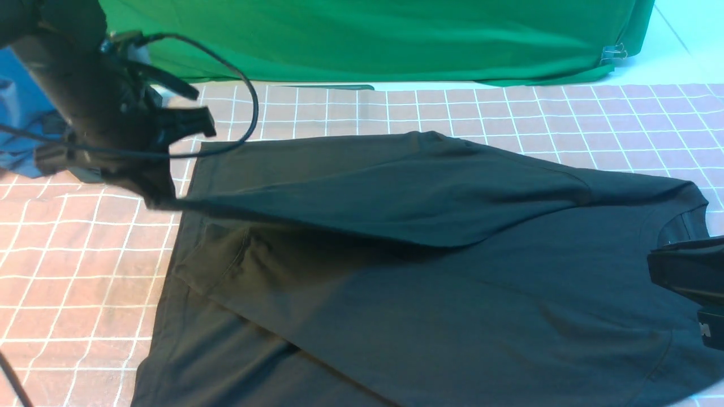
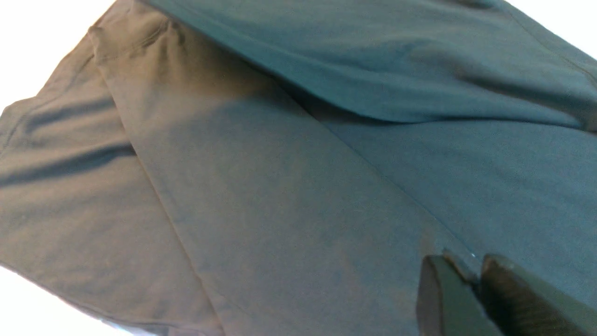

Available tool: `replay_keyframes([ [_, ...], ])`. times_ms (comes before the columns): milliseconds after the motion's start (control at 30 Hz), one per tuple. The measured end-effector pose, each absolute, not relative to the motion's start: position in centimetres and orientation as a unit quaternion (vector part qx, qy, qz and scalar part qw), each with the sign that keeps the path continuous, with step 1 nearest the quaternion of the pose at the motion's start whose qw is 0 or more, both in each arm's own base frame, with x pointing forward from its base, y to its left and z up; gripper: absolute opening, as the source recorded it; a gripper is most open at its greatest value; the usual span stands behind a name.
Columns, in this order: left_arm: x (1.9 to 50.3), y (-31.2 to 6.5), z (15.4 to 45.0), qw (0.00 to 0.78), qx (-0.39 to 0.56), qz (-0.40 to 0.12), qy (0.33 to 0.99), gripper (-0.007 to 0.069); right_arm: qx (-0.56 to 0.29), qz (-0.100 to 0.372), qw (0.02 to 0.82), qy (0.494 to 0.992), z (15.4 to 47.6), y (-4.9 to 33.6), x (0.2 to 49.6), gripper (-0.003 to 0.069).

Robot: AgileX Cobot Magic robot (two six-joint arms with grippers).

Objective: Fold a long-sleeved shirt over a pink coffee tablecloth.
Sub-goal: 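Fold the left side of the dark shirt inward over its body with the left gripper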

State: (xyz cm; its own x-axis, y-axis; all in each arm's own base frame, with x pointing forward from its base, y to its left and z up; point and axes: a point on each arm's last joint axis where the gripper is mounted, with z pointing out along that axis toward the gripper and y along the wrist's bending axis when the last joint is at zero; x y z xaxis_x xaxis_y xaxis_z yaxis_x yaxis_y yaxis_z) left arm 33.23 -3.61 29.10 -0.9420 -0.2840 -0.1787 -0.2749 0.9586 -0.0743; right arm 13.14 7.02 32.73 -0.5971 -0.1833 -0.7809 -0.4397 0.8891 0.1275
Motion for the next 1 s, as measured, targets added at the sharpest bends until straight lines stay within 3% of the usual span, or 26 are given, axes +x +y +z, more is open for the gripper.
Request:
replay_keyframes([
  [600,29.7,-3.3,23.5,-0.017,-0.148,0.001,0.989,0.0069,-0.184,0.152,0.414,0.879,32.7,7.0,13.1,0.0144],
  [767,29.3,-3.1,22.9,-0.029,-0.145,0.011,0.989,0.0195,-0.184,0.152,0.414,0.879,32.7,7.0,13.1,0.0144],
  [833,29.3,-3.1,22.9,-0.028,-0.144,0.013,0.989,0.0293,-0.184,0.152,0.415,0.878,32.7,7.0,13.2,0.0144],
  [1000,29.3,-3.1,22.9,-0.029,-0.144,0.011,0.989,0.044,-0.187,0.144,0.417,0.878,32.7,6.9,13.2,0.0144],
])
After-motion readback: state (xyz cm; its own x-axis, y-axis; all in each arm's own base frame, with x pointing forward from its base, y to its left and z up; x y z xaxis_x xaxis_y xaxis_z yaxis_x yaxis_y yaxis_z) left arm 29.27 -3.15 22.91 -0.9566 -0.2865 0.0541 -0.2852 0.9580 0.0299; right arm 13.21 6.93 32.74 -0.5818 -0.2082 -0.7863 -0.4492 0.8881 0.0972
